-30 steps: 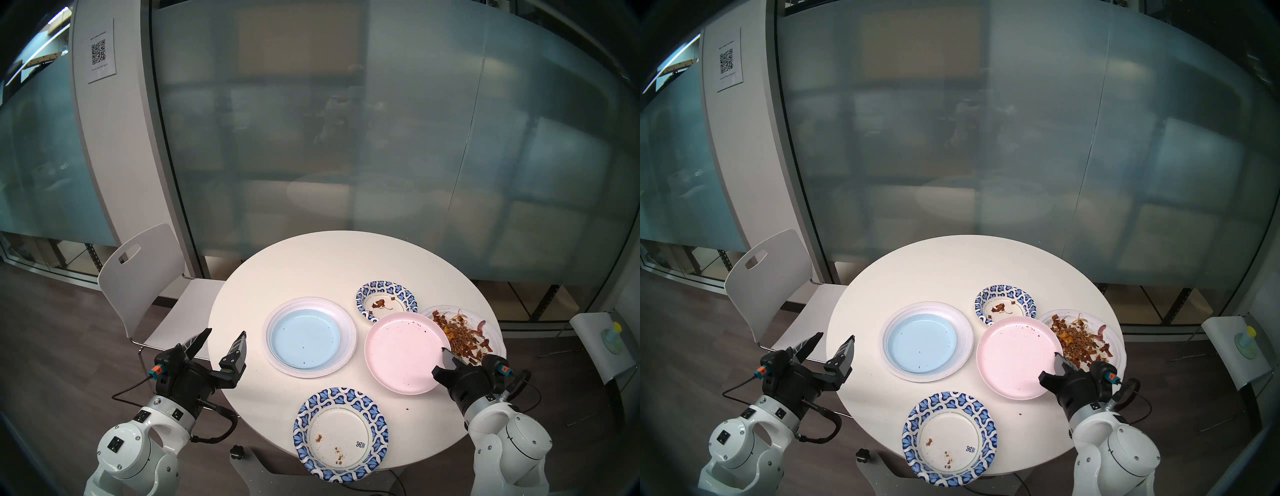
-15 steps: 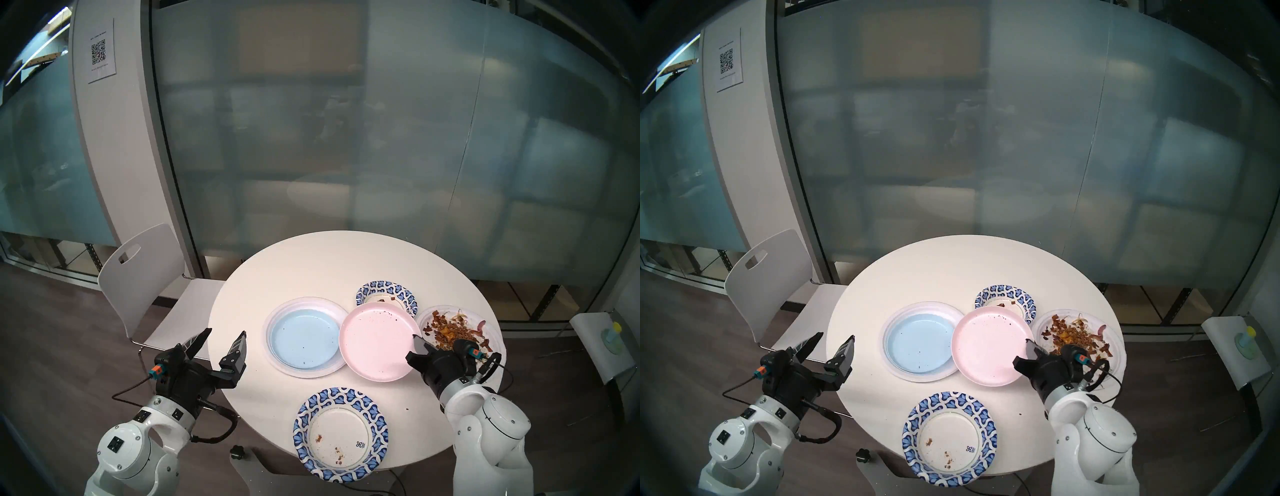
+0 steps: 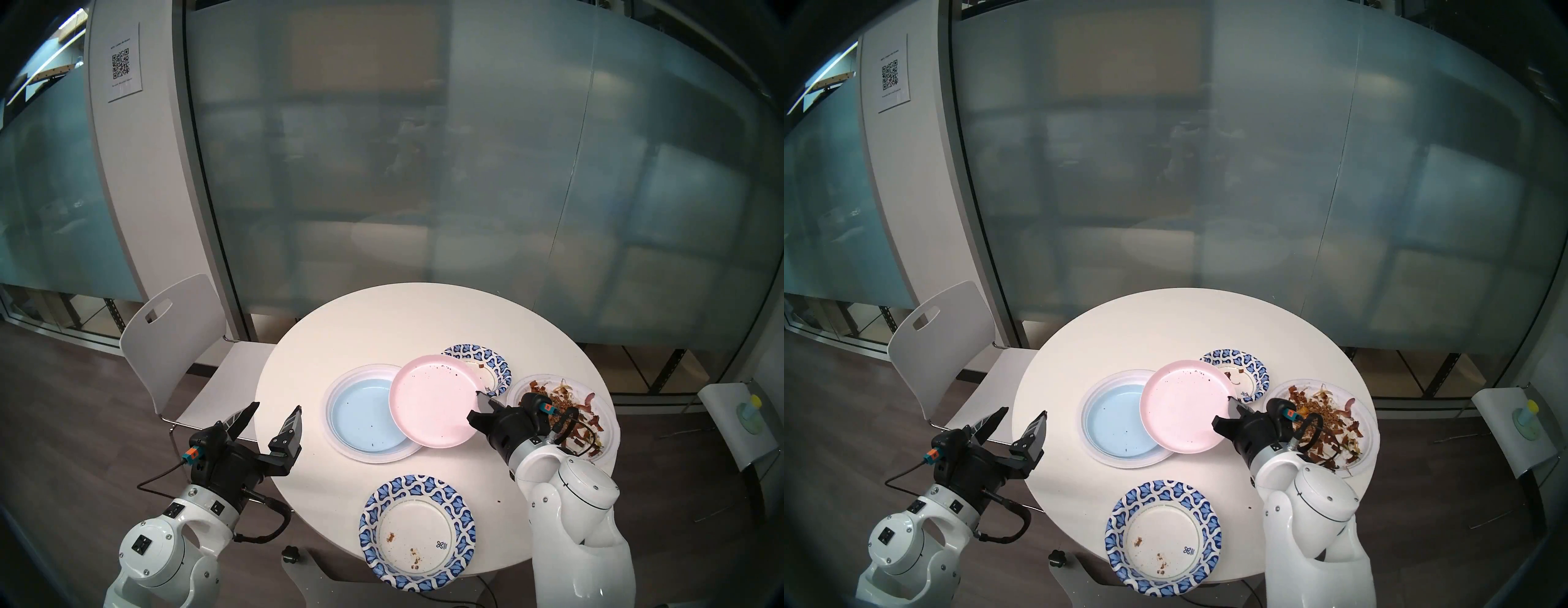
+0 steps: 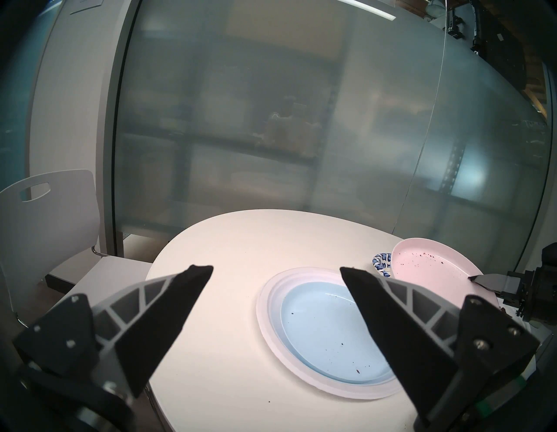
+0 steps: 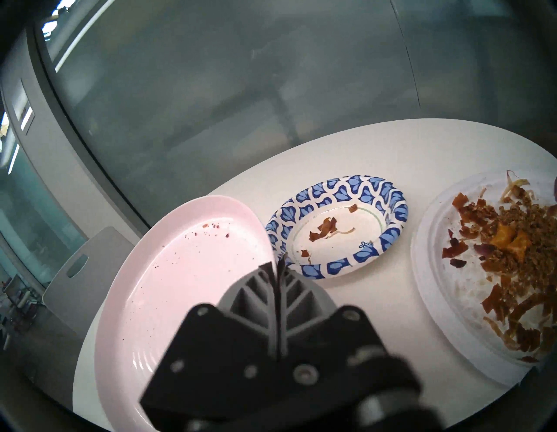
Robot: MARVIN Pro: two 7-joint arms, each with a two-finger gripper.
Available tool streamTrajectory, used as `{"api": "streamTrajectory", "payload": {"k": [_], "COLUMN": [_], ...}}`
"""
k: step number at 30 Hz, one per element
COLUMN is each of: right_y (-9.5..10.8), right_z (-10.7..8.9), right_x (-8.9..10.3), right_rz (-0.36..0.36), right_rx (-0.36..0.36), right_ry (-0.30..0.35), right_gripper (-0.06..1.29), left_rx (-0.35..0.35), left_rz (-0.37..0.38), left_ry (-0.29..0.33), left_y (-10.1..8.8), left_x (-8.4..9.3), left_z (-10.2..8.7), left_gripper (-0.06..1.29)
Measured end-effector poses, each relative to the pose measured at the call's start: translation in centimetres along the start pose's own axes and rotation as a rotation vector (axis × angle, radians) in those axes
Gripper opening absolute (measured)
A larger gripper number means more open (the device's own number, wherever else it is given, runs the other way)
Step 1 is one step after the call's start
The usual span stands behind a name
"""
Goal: Stack the plates into one stack
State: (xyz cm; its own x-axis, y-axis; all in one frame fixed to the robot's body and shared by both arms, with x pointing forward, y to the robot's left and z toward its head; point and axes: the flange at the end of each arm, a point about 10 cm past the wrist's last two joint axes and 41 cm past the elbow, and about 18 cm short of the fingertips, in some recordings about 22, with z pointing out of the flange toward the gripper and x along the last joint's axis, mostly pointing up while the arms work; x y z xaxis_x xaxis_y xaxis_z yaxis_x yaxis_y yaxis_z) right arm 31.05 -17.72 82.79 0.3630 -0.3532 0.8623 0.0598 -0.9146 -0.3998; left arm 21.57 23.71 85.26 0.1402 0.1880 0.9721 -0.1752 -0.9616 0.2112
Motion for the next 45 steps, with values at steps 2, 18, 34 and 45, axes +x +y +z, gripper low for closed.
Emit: {"api": "streamTrajectory", "payload": {"k": [2,18,34,45], "right_y": [-0.3,-2.5,-4.8,-5.6], "right_z": [0.6,4.8,8.2,8.6], "right_x": [-0.4,-0.5,-1.9,-2.8], "right_rz": [-0.002,-0.023,-0.046,-0.08], "right_rx": [0.007,0.064,0.13,0.141], "right_ry": [-0.014,-0.045,-0.111,-0.136], "right_gripper": [-0.03,-0.03,-0.03,-0.03], "left_rx": [0.0,0.0,0.001,0.001], "left_rz": [0.0,0.0,0.0,-0.001], "left_ry": [0.0,0.0,-0.001,-0.003], "left_y": [0.0,0.0,0.0,0.0], "left_x": [0.0,0.0,0.0,0.0], "left_z": [0.0,0.0,0.0,0.0], "left_gripper": [1.21,1.21,1.21,1.21]}}
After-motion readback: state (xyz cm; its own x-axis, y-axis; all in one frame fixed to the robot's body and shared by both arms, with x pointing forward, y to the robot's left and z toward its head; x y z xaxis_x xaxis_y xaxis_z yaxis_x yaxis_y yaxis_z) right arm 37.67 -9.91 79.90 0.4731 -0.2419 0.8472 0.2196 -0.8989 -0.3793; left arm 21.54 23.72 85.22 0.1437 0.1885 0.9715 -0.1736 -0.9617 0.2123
